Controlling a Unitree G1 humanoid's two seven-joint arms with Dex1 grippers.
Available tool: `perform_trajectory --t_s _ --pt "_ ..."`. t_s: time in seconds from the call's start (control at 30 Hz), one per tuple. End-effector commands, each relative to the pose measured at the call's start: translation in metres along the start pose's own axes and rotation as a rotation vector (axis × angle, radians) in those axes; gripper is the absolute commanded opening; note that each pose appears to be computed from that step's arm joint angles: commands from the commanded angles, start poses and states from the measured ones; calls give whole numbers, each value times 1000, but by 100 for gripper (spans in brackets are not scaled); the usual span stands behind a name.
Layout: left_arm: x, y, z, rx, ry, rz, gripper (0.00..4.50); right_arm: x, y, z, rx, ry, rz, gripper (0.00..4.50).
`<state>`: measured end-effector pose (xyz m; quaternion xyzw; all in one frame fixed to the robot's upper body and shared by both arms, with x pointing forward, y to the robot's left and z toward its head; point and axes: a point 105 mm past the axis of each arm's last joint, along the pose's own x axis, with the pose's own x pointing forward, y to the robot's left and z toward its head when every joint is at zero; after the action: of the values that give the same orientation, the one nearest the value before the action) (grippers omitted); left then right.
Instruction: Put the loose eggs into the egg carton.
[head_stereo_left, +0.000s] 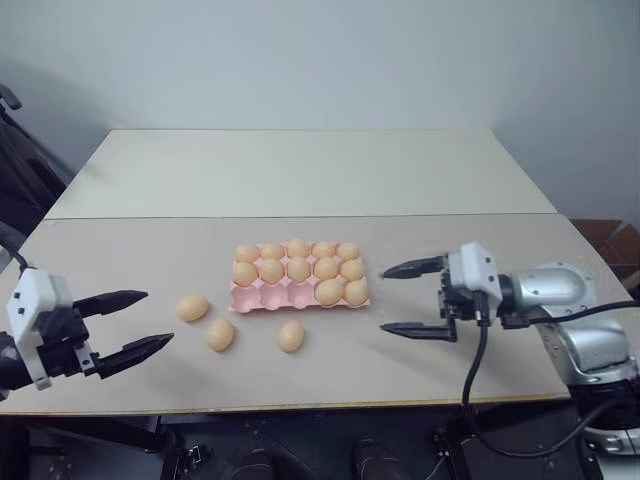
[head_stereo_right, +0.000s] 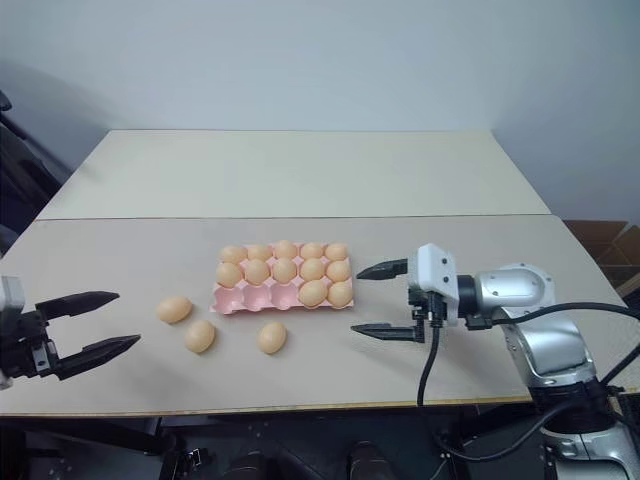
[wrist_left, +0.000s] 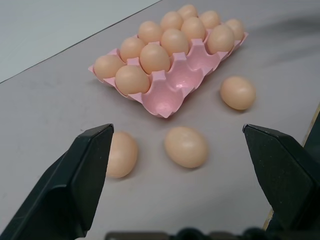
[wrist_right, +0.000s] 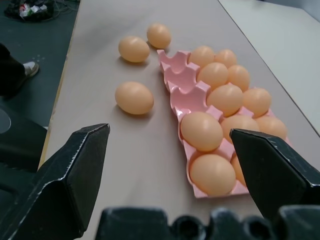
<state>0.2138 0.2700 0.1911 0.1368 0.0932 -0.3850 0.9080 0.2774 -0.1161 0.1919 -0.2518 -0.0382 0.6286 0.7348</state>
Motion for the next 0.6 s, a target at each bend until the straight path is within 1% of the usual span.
perform_trajectory --t_s 0.03,0.1,0.2,0.27,0.33,0.43,0.6 --pt "6 -8 10 40 -14 -58 450 27 -2 14 -90 -19 8 447" --pt "8 -9 10 40 -17 -67 450 42 0 18 -97 -31 24 447" --pt "11 -10 13 46 -24 -86 450 76 19 21 -135 -54 131 447" --pt "12 -10 14 47 -25 -98 450 91 25 20 -150 -49 159 447" --pt "12 -17 14 44 -9 -143 450 107 23 13 -182 -12 166 447" --pt "11 -20 13 41 5 -170 450 124 23 11 -208 11 179 447" --pt "11 -21 14 42 4 -168 450 145 31 3 -252 38 222 447"
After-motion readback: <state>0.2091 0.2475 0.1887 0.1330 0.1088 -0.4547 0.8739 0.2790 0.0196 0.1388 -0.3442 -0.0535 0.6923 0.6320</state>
